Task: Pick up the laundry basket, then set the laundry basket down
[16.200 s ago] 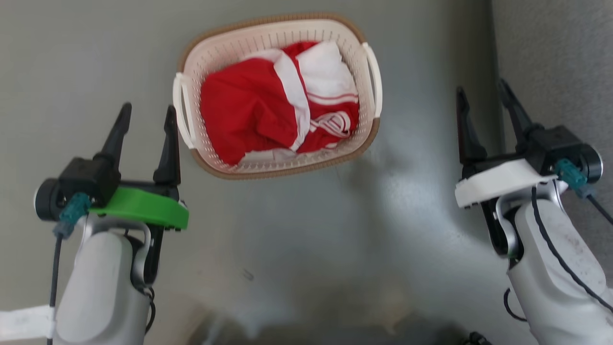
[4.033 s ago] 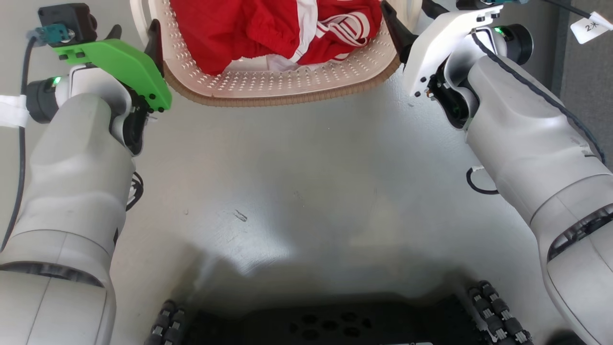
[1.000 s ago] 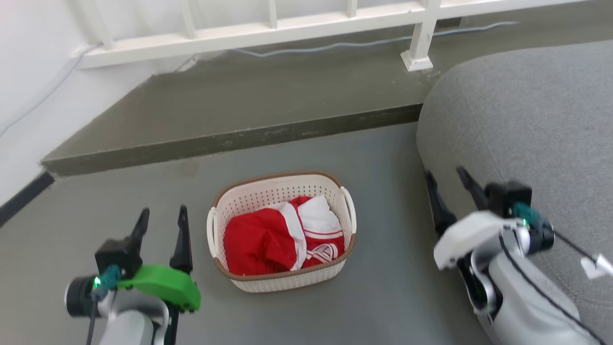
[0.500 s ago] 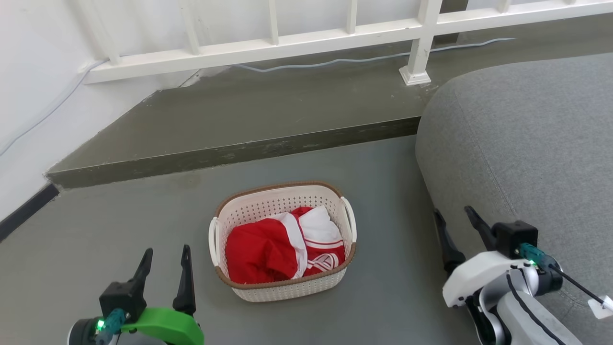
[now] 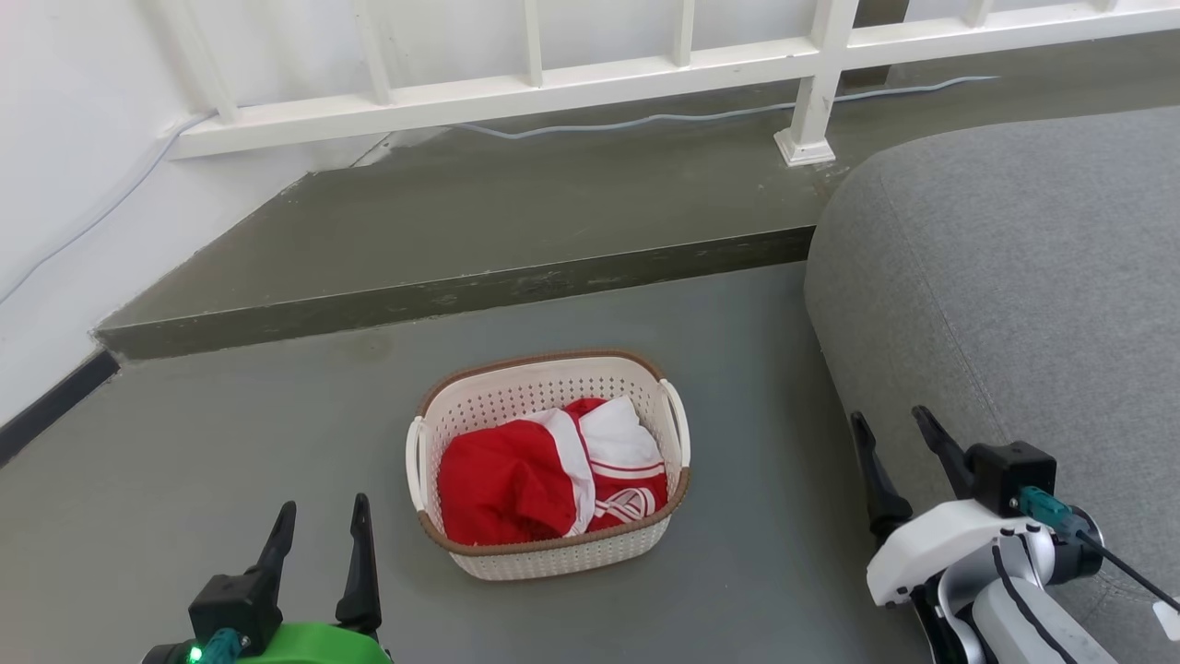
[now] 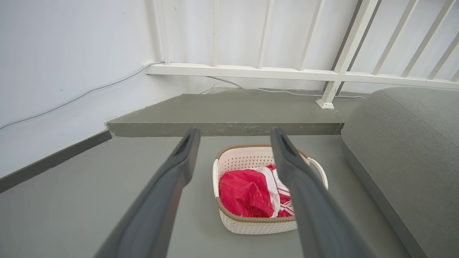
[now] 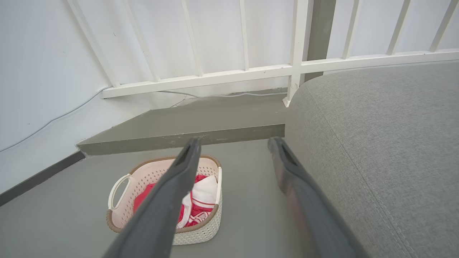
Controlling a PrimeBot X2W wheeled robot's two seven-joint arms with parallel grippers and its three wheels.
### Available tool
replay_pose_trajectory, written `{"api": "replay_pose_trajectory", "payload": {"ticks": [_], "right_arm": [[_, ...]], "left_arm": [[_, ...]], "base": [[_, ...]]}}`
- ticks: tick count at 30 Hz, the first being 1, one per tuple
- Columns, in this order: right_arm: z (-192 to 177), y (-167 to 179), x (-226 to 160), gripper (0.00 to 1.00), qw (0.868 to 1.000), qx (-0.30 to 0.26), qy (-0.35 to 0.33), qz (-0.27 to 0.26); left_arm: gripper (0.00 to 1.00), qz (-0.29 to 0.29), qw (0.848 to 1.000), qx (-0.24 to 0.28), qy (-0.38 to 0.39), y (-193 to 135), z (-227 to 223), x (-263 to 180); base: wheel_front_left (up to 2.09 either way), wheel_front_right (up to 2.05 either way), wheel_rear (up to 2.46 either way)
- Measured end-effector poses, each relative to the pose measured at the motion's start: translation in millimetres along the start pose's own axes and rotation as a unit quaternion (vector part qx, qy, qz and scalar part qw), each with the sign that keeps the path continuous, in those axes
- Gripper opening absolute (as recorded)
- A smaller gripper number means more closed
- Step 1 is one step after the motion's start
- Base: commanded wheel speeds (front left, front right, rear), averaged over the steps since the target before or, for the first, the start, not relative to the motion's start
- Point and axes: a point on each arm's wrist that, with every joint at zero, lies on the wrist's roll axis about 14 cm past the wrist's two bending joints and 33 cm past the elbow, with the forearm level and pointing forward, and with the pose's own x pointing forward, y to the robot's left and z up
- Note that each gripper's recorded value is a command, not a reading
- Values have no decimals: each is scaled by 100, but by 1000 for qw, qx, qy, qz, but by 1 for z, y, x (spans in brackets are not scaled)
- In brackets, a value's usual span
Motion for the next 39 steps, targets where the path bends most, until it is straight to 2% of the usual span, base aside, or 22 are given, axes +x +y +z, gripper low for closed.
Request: {"api": "replay_pose_trajectory", "payload": {"ticks": [30, 31, 39], "right_arm": [[-2, -4, -9, 100, 1000, -4, -4, -12], [-2, -4, -9, 0, 1000, -4, -4, -12], [-25, -1, -21, 0, 999, 15, 31, -19]], "left_arm": [[100, 10, 1000, -3, 3, 3, -3, -10], [0, 10, 1000, -2, 4, 3, -3, -10], [0, 16, 999, -11, 32, 4, -20, -16]], "base": [[0, 0, 0], [0, 0, 0], [0, 0, 0]]}}
